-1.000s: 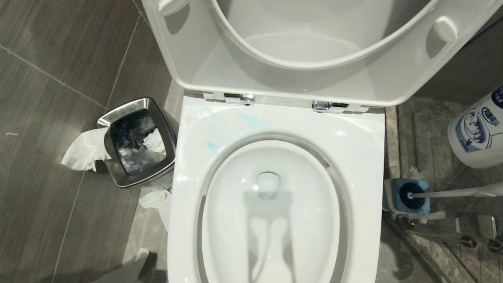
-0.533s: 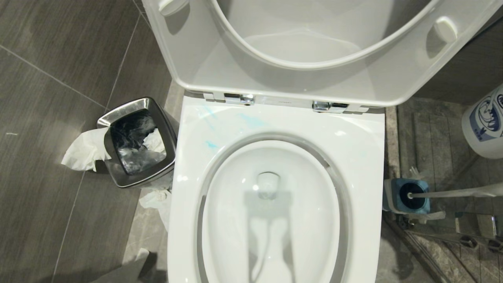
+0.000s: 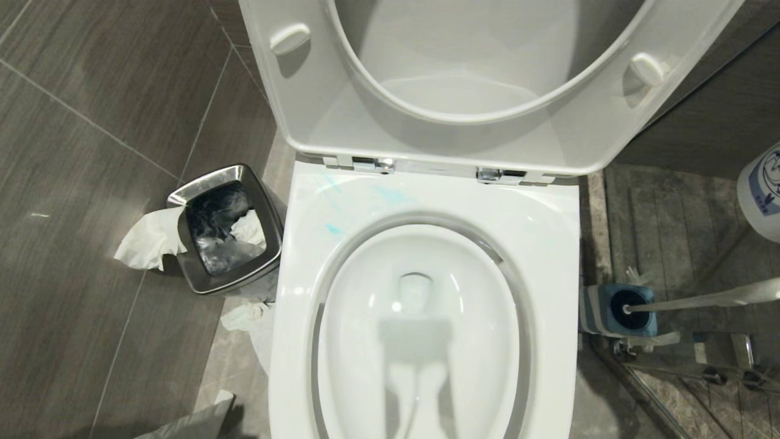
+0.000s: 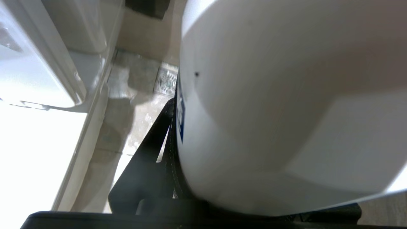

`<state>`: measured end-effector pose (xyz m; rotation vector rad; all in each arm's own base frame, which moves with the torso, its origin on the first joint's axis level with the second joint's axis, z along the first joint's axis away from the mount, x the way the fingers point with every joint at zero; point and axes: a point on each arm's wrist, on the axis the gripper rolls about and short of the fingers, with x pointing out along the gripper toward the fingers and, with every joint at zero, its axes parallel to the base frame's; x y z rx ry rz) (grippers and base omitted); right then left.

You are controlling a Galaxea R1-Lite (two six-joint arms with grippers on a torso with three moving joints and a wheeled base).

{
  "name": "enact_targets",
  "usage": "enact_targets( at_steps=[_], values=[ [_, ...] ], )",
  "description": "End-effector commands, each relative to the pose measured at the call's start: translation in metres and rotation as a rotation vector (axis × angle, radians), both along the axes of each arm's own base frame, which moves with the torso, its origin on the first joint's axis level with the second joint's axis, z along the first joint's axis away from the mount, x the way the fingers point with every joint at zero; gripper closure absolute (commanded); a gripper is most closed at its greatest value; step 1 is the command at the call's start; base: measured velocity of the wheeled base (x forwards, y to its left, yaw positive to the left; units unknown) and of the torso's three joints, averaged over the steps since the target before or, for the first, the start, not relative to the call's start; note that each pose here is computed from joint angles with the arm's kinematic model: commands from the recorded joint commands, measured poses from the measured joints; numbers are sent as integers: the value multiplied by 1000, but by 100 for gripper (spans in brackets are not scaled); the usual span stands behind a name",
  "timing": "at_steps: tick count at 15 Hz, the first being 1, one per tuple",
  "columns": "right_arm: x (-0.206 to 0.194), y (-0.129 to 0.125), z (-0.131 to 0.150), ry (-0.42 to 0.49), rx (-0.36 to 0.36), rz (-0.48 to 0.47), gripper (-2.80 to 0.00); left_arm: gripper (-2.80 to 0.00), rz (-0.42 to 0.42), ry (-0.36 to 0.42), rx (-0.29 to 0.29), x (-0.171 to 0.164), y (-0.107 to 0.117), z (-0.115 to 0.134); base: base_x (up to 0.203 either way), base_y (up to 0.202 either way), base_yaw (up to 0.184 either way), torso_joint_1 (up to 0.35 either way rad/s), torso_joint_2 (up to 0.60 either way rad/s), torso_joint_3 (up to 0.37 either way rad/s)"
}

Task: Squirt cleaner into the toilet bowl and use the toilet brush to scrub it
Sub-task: Pour in the cleaning agent

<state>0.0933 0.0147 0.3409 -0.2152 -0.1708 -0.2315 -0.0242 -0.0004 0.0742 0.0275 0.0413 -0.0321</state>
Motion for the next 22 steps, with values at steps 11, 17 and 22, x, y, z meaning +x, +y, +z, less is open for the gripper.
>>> enact_targets(
  at_steps=[11,17,22],
  values=[
    [9,3,-7,50,-54,-5,0,0,1,0,4,0,0,0,0,0,0,2,1,202],
    [25,12,-1,60,-40,29,0,0,1,1,-2,0,0,0,0,0,0,1,0,206],
    [48,31,-1,128,-30,107,0,0,6,3,-3,0,0,0,0,0,0,1,6,197]
  ],
)
